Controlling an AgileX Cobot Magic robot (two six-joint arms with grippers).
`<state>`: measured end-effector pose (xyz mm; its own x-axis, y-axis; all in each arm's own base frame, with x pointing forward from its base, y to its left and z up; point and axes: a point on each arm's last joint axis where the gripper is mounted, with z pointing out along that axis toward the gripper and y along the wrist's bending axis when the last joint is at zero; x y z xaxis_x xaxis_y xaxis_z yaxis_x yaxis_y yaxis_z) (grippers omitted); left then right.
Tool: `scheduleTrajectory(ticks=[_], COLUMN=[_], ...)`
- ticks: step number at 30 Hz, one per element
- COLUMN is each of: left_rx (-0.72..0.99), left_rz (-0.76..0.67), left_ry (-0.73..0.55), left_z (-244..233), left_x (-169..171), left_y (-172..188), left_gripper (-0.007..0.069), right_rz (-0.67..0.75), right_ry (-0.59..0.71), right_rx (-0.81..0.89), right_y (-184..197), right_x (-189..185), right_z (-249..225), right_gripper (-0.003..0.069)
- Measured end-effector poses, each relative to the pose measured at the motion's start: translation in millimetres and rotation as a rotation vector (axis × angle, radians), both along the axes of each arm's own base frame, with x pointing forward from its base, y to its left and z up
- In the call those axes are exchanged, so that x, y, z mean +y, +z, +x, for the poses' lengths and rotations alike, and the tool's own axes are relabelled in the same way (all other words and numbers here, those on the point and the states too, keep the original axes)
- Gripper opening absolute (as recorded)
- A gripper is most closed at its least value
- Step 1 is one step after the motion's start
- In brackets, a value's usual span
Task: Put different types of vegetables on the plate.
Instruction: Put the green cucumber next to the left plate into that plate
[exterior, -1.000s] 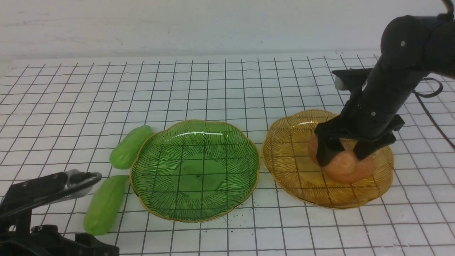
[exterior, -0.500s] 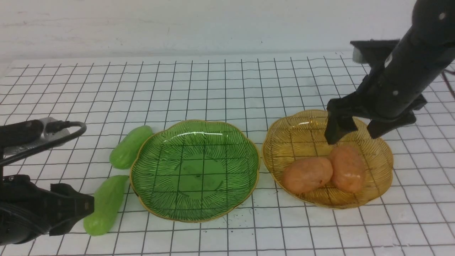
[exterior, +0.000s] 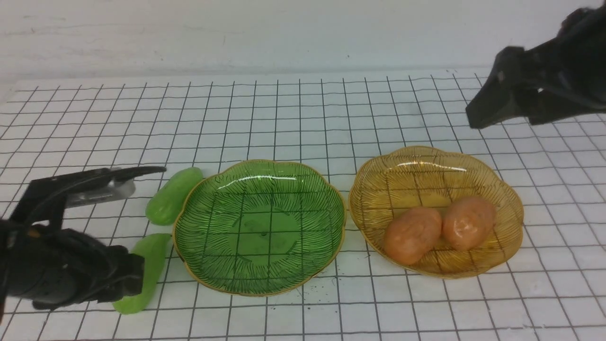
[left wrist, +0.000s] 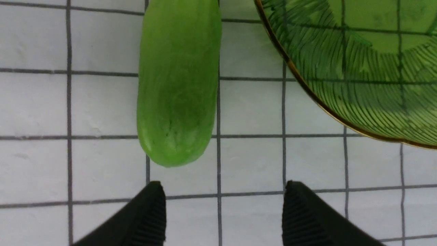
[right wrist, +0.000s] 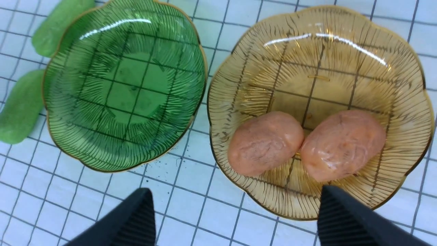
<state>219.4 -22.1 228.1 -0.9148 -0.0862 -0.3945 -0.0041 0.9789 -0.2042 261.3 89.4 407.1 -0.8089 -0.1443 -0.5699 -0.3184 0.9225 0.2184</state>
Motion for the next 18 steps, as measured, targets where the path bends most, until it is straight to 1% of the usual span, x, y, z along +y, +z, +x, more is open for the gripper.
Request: scheduleTrajectory(ticks=[3,7,11,14,18], left_rx=[0.021,0.073,0.111,0.124,0.15], left_rz=[0.029,0.038,0.047,0.052,0.065], left_ry=[-0.039,-0.046,-0.051,-0.05,-0.065], left_z=[26.8,43.2,48.6,53.2,53.0], left_x=[0.2,0.2,0.6,1.0,1.3], left_y=[-12.5,-31.8,-43.1,-50.9,-56.9], left_gripper=[0.0417,0.0416,0.0416,0.0416,0.0412], right_rz=[-0.006,-0.015,-0.031,-0.057,-0.075], right_ry=[0.013,0.019,0.027,0.047,0.064], right_rx=[-0.012,0.005,0.047,0.104,0.137], right_y=[2.9,-3.4,-17.2,-36.6,-48.7], right_x=[-0.9,-0.9,-1.0,-1.4,-1.9], right_z=[-3.5,-3.5,-3.9,-5.6,-7.3], right_gripper=[0.0547,0.054,0.0537,0.0537,0.0536])
